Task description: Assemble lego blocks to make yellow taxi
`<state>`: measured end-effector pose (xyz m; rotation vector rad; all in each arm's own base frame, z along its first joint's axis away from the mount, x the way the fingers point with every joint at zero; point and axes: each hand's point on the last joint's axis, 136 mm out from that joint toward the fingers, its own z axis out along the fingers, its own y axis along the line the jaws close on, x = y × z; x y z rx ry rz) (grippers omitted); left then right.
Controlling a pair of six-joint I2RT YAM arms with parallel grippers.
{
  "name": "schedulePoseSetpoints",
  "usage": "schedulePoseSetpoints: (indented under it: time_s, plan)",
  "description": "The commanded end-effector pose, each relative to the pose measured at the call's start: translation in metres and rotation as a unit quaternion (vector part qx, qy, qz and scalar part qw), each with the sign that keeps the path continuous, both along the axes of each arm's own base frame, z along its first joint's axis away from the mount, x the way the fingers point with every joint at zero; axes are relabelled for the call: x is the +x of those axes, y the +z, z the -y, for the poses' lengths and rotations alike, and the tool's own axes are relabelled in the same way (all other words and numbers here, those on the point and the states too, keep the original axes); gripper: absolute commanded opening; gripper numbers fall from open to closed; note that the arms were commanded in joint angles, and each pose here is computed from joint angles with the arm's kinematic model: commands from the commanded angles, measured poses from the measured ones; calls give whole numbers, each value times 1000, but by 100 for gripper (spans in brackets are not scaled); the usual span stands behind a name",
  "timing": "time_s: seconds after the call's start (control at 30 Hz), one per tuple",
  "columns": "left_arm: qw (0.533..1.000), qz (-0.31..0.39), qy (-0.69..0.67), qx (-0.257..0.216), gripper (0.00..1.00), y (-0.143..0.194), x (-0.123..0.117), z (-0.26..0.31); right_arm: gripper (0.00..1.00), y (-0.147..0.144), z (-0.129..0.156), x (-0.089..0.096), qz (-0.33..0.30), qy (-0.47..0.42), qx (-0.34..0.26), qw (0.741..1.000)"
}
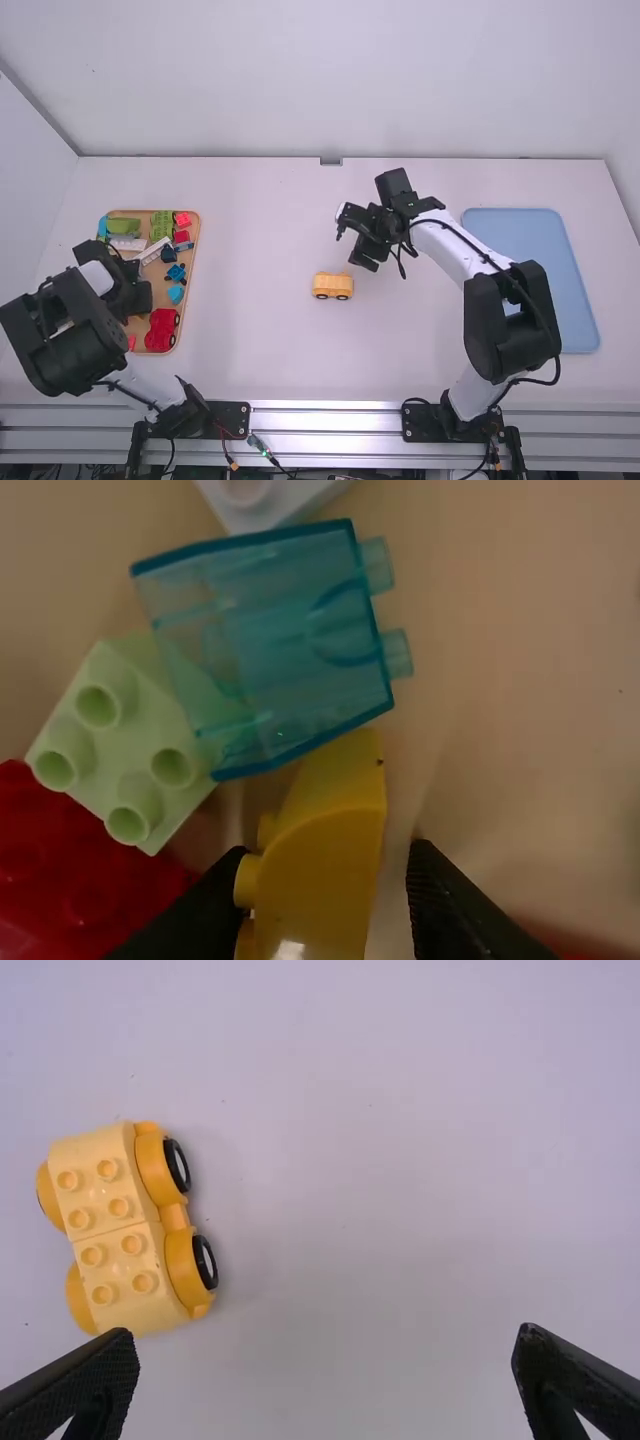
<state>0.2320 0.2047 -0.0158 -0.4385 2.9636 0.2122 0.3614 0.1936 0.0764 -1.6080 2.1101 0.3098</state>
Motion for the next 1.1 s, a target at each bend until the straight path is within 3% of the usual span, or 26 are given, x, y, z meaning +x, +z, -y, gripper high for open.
schedulePoseSetpoints:
  time_s: [0.0,0.27,0.4,0.8,1.07]
  plan:
    - [999,-36,13,-19,42,-18,-21,11,99,13,-3,6,16,-1,9,1000]
    - [999,-31,14,-36,40,-18,-20,17,99,13,-3,7,18,-1,8,1000]
    - [999,-36,15,-37,29,-17,-21,17,99,14,-4,8,21,-1,9,1000]
    - [998,-39,20,-45,28,-17,-23,21,99,14,-4,9,22,-1,10,1000]
    - [996,-10,-14,-84,16,-12,-9,33,99,14,-4,9,22,-1,10,1000]
